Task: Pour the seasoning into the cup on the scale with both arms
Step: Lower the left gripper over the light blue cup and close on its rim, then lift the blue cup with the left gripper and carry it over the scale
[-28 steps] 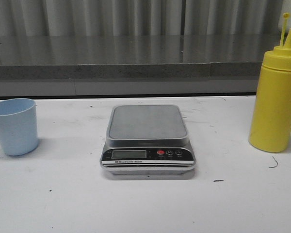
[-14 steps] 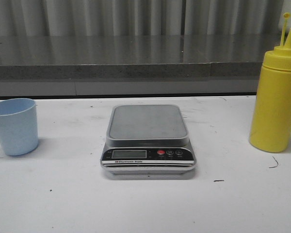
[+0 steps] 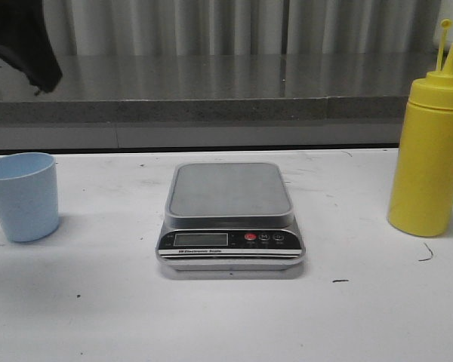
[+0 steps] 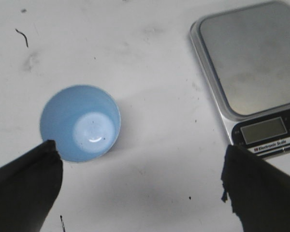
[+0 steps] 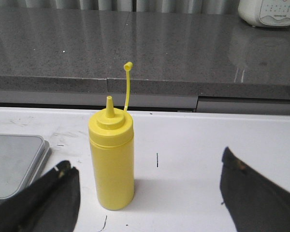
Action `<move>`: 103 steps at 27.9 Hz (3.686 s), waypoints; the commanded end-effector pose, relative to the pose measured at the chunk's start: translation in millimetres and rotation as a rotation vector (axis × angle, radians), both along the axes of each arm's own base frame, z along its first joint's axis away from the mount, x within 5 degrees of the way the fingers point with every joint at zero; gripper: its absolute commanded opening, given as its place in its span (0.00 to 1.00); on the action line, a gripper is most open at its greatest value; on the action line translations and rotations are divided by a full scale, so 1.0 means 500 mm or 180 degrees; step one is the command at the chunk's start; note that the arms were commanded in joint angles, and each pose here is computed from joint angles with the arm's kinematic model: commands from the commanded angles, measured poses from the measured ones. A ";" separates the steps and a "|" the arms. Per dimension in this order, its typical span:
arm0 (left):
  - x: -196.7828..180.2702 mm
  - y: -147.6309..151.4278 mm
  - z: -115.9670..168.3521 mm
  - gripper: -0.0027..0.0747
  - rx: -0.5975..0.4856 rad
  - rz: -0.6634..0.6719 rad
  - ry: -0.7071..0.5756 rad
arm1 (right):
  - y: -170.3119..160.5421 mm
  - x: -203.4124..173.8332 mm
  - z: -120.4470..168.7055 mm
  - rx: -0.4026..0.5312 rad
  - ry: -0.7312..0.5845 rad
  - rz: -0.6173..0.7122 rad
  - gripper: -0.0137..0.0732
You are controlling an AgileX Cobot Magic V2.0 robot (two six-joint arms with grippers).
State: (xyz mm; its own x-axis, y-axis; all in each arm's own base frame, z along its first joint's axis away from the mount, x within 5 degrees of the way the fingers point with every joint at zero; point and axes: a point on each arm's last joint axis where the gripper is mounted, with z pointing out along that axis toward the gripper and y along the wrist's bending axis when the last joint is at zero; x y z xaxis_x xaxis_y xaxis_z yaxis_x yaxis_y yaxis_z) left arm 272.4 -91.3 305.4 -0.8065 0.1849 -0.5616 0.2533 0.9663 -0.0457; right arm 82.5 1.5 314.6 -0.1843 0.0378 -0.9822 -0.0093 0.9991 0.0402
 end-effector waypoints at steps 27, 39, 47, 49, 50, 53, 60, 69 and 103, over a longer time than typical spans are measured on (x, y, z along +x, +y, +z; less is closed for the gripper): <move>0.184 -0.050 -0.138 0.86 0.0287 0.0142 0.0629 | -0.001 0.004 0.035 -0.0016 -0.0333 -0.0022 0.86; 0.193 -0.050 -0.156 0.58 0.0359 0.0115 0.0628 | -0.001 0.004 0.035 -0.0016 -0.0333 -0.0022 0.86; 0.193 -0.049 -0.156 0.17 0.0379 0.0112 0.0643 | -0.001 0.004 0.035 -0.0016 -0.0333 -0.0022 0.86; 0.193 -0.049 -0.156 0.06 0.0385 0.0111 0.0640 | -0.001 0.004 0.035 -0.0016 -0.0333 -0.0022 0.86; 0.193 -0.049 -0.156 0.04 0.0396 0.0108 0.0636 | -0.001 0.004 0.035 -0.0016 -0.0333 -0.0022 0.86; 0.193 -0.047 -0.154 0.01 0.0439 0.0100 0.0648 | -0.001 0.004 0.035 -0.0016 -0.0333 -0.0022 0.86; 0.195 -0.048 -0.107 0.01 0.0476 0.0129 0.0729 | -0.001 0.004 0.035 -0.0016 -0.0330 -0.0022 0.86; 0.193 -0.095 0.015 0.01 0.0488 0.0006 0.0677 | -0.001 0.004 0.035 -0.0016 -0.0330 -0.0022 0.86; 0.200 -0.410 -0.018 0.01 0.0390 -0.0959 0.0341 | -0.001 0.003 0.033 -0.0016 -0.0296 -0.0021 0.86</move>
State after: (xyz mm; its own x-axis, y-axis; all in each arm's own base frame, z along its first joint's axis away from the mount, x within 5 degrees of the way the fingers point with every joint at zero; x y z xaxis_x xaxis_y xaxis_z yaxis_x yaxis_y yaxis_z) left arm 376.9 -294.4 260.4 -0.7984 0.5099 -0.3202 0.5258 0.8496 0.0416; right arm 82.5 1.5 314.5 -0.1849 0.0378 -0.9820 -0.0093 0.9991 0.0402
